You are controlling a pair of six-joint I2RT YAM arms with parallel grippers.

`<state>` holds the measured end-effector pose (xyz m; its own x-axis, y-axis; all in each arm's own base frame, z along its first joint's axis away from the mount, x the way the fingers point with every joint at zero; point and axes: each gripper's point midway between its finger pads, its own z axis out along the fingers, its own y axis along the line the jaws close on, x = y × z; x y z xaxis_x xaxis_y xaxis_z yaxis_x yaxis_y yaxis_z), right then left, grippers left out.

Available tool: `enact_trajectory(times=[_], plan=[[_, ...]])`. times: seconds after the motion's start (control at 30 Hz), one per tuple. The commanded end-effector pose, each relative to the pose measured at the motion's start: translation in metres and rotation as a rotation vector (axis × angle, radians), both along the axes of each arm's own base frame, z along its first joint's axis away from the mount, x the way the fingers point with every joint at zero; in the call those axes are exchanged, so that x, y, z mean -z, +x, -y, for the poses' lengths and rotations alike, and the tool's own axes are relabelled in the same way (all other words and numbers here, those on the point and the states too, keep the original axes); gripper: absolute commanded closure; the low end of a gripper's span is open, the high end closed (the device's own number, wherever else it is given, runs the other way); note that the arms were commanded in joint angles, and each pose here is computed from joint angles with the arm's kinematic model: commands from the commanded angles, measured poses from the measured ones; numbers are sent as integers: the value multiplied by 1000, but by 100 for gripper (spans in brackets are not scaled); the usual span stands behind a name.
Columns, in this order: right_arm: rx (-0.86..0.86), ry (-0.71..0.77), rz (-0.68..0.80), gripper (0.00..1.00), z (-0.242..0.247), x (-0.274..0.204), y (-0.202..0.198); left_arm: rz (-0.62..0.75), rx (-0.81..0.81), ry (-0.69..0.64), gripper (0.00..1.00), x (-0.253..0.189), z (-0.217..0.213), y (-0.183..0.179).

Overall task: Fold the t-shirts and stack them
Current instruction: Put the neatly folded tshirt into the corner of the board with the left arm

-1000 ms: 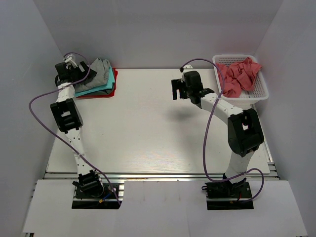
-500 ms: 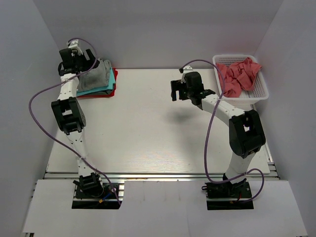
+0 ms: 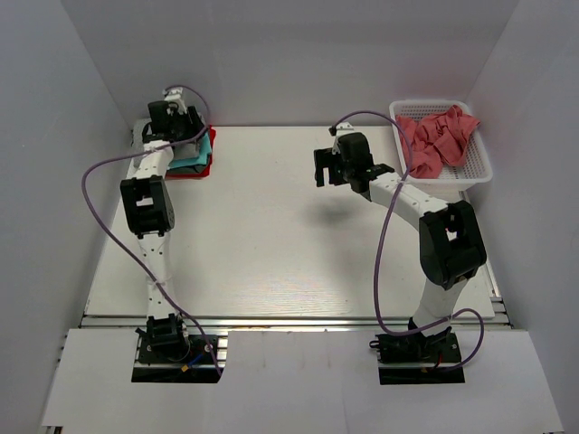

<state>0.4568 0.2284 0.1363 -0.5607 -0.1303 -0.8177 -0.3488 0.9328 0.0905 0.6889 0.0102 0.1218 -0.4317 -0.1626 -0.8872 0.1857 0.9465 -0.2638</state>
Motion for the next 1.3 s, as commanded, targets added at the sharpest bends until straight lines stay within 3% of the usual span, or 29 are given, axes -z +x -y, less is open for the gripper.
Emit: enact_trajectory(times=[0.0,0.17,0.3,0.4,0.43,0.5,0.6,0.67,0.7,0.8,0.83,0.87,0.9,0.97,1.07,1.2,1.27], plan=[[27,-21,-45,10,6,13,-3,-9,76,-18,38,22,25,2],[27,-21,-75,10,6,21,-6,-3,91,-29,42,26,34,4],[21,-9,-44,10,4,11,-3,51,101,-26,44,-4,35,6],[15,12,-3,10,2,-7,-1,119,111,-17,21,-52,42,3],[18,23,16,10,2,-14,0,138,98,-20,0,-67,40,2],[21,43,37,10,1,-23,-1,198,99,-13,0,-116,41,-7],[46,104,79,10,3,-41,-6,180,110,18,0,-143,56,-30],[79,135,102,10,9,-41,-13,170,86,37,0,-160,72,-57],[99,144,96,10,14,-38,-18,207,57,52,0,-190,75,-74],[143,165,97,10,26,-34,-32,51,61,61,0,-132,111,-118],[153,162,86,10,30,-30,-39,86,60,55,0,-151,119,-136],[165,176,65,10,32,-24,-46,76,93,52,0,-146,143,-153],[166,178,56,10,33,-21,-50,-3,97,51,0,-109,151,-175],[163,181,35,10,38,-12,-66,8,131,28,0,-115,167,-209],[155,172,11,10,45,-4,-83,-138,151,60,0,-46,183,-271],[179,146,-4,10,57,6,-99,-151,93,86,0,-46,171,-311],[197,151,0,10,62,7,-103,-90,96,71,0,-65,170,-325]])
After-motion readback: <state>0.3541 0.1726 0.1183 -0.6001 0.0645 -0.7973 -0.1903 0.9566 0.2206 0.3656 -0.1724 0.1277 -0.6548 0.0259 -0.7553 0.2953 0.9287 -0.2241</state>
